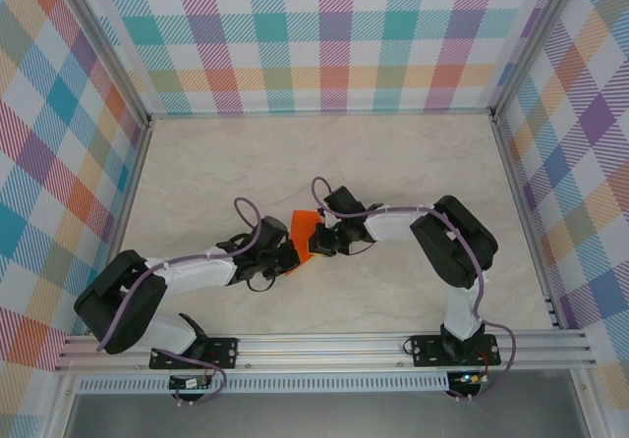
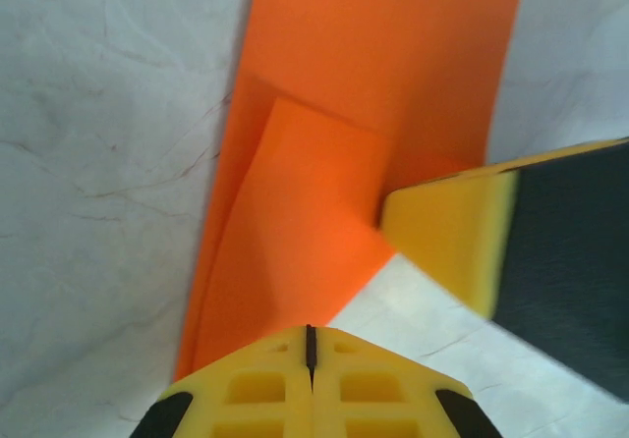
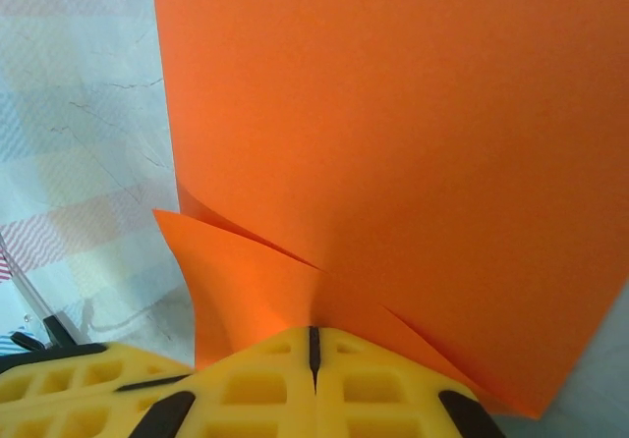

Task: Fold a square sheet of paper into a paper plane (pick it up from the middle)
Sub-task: Third fold the triangle at the center of the table.

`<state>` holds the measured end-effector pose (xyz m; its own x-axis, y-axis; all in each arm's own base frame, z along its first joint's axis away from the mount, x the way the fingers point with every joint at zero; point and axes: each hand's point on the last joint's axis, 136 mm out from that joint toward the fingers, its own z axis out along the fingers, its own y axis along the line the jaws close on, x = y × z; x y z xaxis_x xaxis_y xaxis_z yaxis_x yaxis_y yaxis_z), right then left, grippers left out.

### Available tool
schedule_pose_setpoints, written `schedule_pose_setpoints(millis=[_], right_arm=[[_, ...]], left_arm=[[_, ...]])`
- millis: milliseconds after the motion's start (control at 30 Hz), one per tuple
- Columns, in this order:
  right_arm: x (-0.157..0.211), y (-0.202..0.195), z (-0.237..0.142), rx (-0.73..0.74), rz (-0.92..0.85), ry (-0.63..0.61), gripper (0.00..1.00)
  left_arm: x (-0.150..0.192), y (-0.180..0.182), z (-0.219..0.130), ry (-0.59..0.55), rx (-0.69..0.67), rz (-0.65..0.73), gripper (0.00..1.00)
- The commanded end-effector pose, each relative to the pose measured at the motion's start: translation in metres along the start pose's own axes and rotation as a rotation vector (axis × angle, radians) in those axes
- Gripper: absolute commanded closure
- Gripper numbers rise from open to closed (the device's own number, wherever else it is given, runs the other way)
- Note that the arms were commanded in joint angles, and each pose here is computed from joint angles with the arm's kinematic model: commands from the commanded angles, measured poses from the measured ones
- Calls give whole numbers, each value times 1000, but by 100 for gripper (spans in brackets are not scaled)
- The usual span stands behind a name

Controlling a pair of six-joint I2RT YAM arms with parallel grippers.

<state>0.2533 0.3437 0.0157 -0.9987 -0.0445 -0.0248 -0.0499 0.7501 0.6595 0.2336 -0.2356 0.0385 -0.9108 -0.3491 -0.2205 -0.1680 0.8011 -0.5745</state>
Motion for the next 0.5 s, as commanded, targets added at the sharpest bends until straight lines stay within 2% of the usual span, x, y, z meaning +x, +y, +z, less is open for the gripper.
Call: schedule_pose_setpoints(millis=[0,233,467], right_arm=[[9,-32,3,111,104,-7,95],[13,-46,-2,151,180,-38,95],[14,-46,1,142,196,-34,95]], left_arm=[[-12,-10,-9,-105,29,-159,100],[-9,1,-4,-201,33,-328,100],[-12,-14,-2,-302,80,-366,100]])
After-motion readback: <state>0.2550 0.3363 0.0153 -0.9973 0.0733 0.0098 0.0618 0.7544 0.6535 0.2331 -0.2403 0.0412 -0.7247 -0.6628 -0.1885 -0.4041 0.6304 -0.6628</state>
